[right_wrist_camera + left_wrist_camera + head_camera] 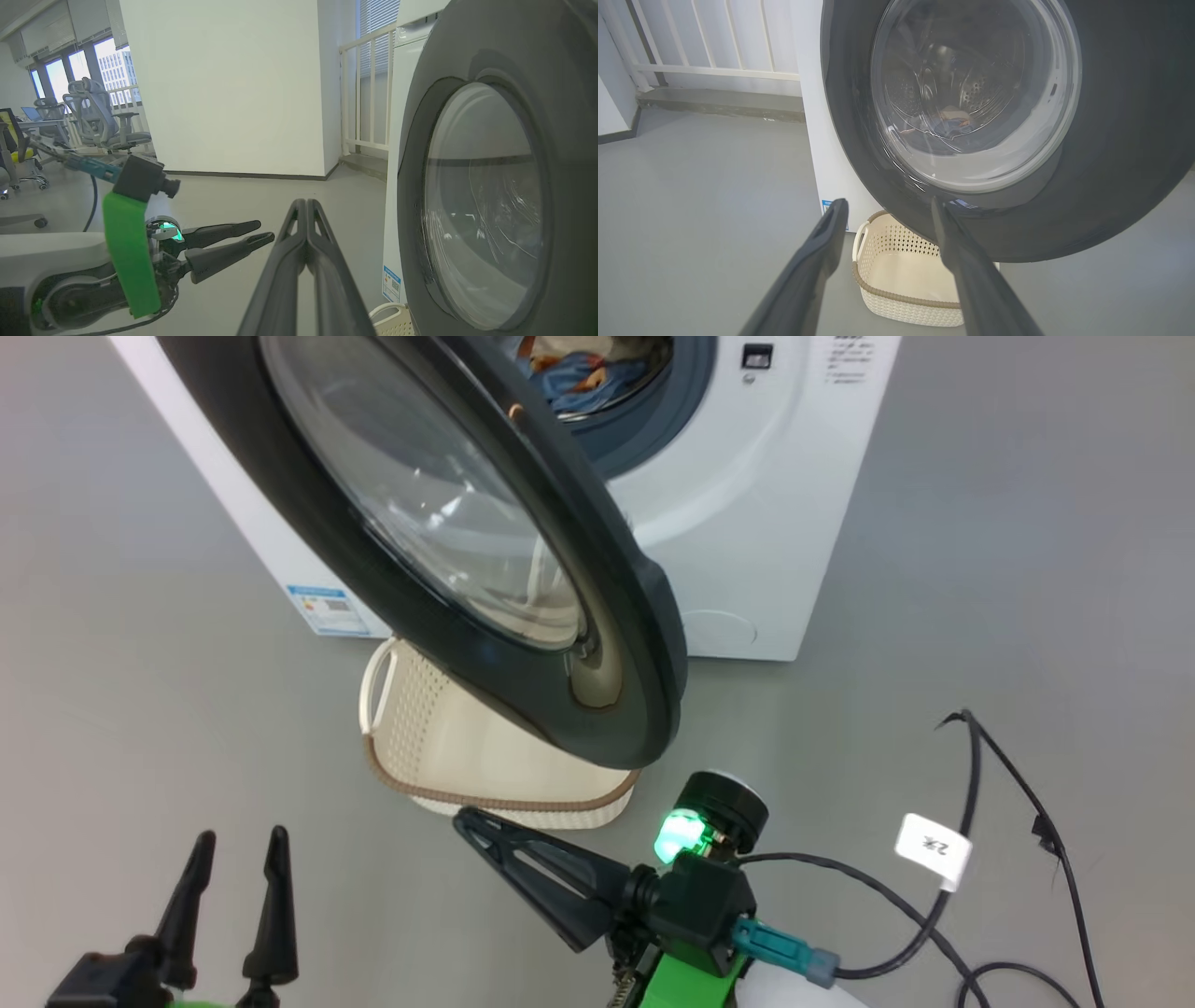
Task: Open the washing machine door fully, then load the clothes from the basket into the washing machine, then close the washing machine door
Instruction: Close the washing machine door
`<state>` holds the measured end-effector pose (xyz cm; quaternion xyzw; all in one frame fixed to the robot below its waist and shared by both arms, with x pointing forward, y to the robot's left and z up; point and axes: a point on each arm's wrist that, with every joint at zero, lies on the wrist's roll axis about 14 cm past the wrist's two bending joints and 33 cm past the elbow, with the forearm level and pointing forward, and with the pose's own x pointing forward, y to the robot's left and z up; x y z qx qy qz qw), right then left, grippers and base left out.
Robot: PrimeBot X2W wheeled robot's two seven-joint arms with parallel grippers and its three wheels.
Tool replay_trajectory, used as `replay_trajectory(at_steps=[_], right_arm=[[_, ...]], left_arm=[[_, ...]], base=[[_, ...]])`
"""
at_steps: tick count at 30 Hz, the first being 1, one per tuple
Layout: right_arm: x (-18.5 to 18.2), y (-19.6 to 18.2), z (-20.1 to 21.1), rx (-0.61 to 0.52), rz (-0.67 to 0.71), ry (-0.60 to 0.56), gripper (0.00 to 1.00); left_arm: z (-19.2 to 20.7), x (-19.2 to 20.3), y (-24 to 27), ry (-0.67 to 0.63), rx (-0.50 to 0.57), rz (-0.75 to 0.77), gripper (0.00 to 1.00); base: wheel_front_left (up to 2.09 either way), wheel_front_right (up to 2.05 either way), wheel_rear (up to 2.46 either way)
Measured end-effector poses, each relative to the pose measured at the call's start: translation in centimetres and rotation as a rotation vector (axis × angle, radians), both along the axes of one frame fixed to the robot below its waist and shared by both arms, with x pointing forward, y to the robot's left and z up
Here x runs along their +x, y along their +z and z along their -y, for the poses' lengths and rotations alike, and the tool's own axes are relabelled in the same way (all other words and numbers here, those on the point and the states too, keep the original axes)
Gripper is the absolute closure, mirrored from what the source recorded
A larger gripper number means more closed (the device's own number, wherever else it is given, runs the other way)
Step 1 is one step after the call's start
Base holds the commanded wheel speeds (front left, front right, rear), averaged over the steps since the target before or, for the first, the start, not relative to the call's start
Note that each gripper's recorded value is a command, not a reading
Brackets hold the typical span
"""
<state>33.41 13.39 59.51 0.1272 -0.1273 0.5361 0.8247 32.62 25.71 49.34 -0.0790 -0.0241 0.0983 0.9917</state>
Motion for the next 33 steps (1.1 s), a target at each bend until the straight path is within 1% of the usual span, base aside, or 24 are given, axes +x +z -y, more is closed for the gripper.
replay_trajectory(at_steps=[7,14,23,28,33], right_arm=[[1.1,-4.7,-0.6,-0.088,-0.098,0.006,1.0],[3.9,-7.7,0.7,-0.129,-0.167,-0.07,1.0],[7.3,-9.8,2.7,-0.152,-0.203,-0.174,1.0],[9.3,-10.0,3.9,-0.132,-0.216,-0.235,1.0],[10.7,-10.0,4.7,-0.11,-0.224,-0.273,1.0]], left_arm=[[-0.2,0.8,-0.3,0.011,-0.009,-0.009,0.06],[0.3,1.4,-1.2,0.005,-0.029,-0.032,0.06],[0.4,2.3,-1.7,0.001,-0.034,-0.047,0.06],[0.4,2.8,-2.1,-0.003,-0.035,-0.056,0.06],[0.4,3.2,-2.4,-0.001,-0.049,-0.062,0.07]], base=[[0.0,0.0,0.0],[0.0,0.0,0.0],[0.0,0.0,0.0],[0.0,0.0,0.0],[0.0,0.0,0.0]])
